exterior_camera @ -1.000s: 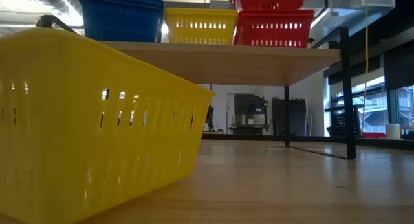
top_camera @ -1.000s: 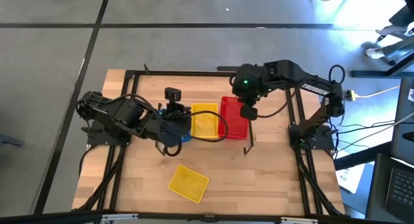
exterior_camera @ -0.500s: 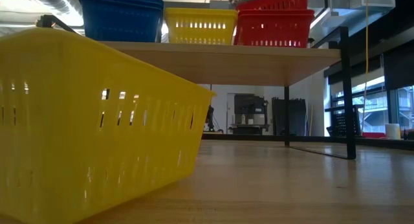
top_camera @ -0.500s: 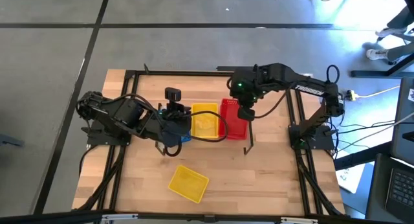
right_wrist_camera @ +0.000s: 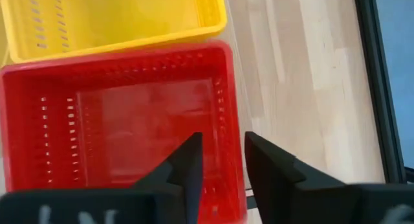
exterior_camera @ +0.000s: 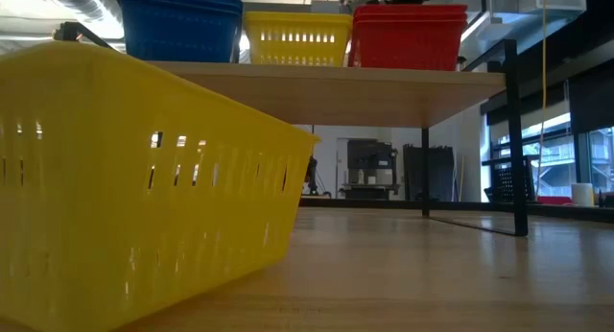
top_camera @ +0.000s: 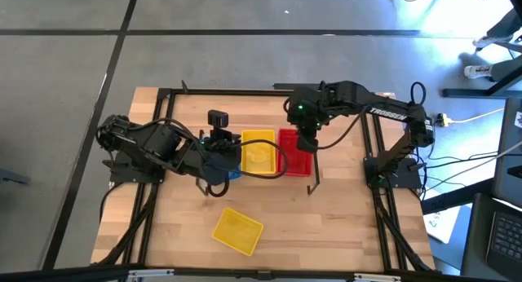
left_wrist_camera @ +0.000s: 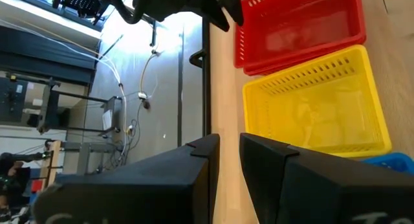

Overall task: Stack baskets on shelf by color
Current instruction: Stack the red bin on top of the stacked red bins on the shelf, then stack the yellow bin on top of the stacked yellow bins on the shelf

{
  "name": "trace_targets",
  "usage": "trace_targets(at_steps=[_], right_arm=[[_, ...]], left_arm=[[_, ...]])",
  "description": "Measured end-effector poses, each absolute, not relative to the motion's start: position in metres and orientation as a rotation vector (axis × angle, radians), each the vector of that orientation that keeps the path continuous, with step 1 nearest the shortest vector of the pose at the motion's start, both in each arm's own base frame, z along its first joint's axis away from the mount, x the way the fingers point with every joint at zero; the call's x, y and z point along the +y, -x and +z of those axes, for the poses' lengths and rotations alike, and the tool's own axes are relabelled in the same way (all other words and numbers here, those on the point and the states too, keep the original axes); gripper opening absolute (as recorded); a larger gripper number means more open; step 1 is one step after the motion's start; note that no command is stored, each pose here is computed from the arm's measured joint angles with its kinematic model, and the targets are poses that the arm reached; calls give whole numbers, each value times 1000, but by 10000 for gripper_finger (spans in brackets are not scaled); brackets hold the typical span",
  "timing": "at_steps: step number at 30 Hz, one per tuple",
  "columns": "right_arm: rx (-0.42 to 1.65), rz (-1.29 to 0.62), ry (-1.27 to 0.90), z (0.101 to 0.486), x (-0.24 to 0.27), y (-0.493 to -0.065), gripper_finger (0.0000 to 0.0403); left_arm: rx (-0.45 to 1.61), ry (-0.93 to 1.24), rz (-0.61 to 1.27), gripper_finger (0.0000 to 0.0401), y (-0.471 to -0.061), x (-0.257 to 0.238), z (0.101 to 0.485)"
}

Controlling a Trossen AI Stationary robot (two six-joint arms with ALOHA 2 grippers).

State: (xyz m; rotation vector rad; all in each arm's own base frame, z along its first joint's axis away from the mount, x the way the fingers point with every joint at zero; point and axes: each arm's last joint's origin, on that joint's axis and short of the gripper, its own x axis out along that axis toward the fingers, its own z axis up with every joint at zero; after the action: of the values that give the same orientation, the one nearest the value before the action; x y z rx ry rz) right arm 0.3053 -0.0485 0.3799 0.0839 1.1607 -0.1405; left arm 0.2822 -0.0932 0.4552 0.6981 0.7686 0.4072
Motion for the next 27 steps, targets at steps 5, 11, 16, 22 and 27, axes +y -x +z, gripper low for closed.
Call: trace_targets(at_steps=[5, 11, 16, 22, 27], right_arm=[[1170, -140, -84, 385, -48, -301, 119], [1118, -142, -92, 413, -42, -292, 118], [1049, -95, -60, 432, -26, -288, 119], [1002, -3, -18, 445, 6, -286, 119], [973, 51, -72, 448, 42, -284, 119]], left_arm=[[779, -688, 412, 55, -281, -93, 454], [827, -577, 434, 55, -275, -91, 448], [924, -441, 399, 55, -266, -90, 441], [939, -369, 326, 55, -262, -98, 441], [889, -347, 285, 55, -244, -106, 451]])
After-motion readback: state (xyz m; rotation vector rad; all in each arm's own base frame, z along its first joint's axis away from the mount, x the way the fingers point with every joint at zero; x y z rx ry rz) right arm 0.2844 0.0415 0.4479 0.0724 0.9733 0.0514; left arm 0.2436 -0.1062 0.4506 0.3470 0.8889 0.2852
